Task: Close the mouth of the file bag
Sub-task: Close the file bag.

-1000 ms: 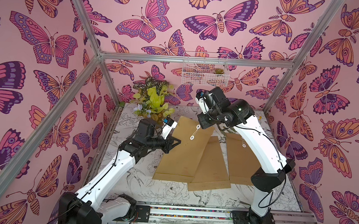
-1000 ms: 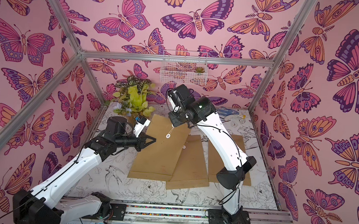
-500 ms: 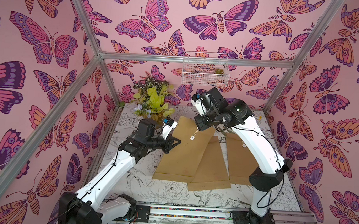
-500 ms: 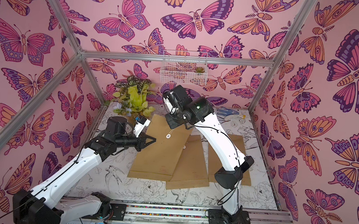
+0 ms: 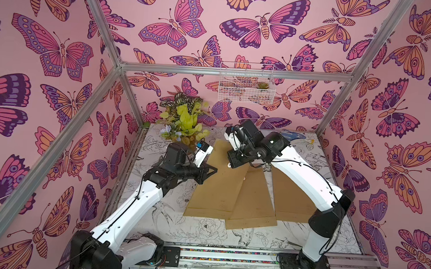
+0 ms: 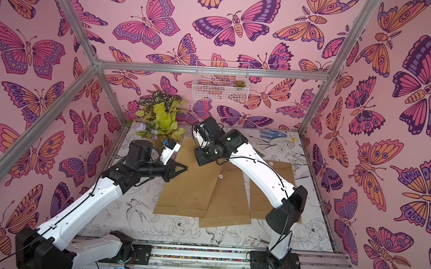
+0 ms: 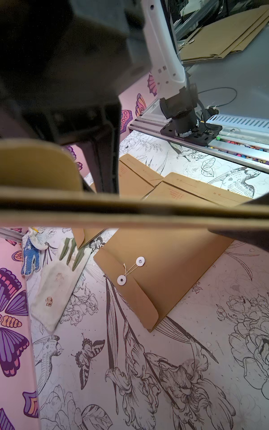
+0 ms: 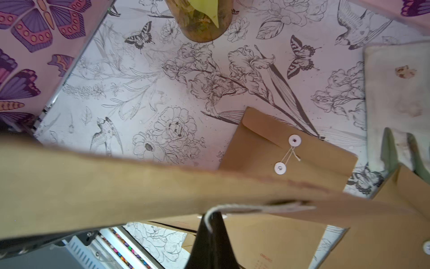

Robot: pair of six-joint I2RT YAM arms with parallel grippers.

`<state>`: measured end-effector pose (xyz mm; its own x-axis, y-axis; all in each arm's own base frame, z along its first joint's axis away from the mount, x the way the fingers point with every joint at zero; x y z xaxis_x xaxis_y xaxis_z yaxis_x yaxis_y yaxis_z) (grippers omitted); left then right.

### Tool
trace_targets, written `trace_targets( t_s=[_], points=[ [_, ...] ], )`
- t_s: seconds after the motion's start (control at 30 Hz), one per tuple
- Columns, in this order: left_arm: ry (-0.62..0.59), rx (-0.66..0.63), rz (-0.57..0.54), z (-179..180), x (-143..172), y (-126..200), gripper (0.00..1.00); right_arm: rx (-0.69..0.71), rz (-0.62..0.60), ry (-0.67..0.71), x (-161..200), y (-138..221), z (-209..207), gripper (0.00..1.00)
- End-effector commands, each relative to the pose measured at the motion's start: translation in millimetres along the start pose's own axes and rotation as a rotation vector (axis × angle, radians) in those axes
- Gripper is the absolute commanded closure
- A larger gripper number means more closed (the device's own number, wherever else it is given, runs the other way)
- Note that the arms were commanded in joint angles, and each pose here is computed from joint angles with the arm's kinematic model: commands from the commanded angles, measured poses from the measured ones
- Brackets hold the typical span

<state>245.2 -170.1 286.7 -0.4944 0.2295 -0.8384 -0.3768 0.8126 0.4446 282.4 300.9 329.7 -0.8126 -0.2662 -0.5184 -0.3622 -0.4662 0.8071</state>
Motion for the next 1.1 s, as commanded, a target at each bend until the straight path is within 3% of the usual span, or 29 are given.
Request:
trace_targets(
  t_s=[0.0,0.23,0.53,1.07],
  points=[
    [0.005,0.003,0.002,-2.0,-0.4,0.3,1.00,-0.179,-0.096,-0.067,-8.1,16.8,19.1,1.00],
    [0.004,-0.011,-0.026,-2.9,-4.6,3.6,1.00,-0.323,-0.098,-0.170,10.5,2.2,8.6,1.00],
    [0.007,-0.012,-0.048,-5.6,-8.9,7.9,1.00,-0.365,-0.255,-0.286,21.1,-2.5,-20.2,1.00],
    [0.006,-0.014,-0.050,-6.1,-9.2,8.9,1.00,-0.394,-0.278,-0.373,36.2,-12.7,-40.7,0.91]
  ],
)
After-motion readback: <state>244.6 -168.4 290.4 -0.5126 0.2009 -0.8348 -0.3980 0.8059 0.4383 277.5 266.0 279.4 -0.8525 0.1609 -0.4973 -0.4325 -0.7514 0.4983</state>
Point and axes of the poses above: each gripper's point midway between its finger pads, its own y axis back along the fingers, its own z axis along the line the jaws close on, x = y × z, the point moved 7 cm from there along y, back along the fingers, and after that the axes turned 7 degrees about -y, right-handed, at the moved point
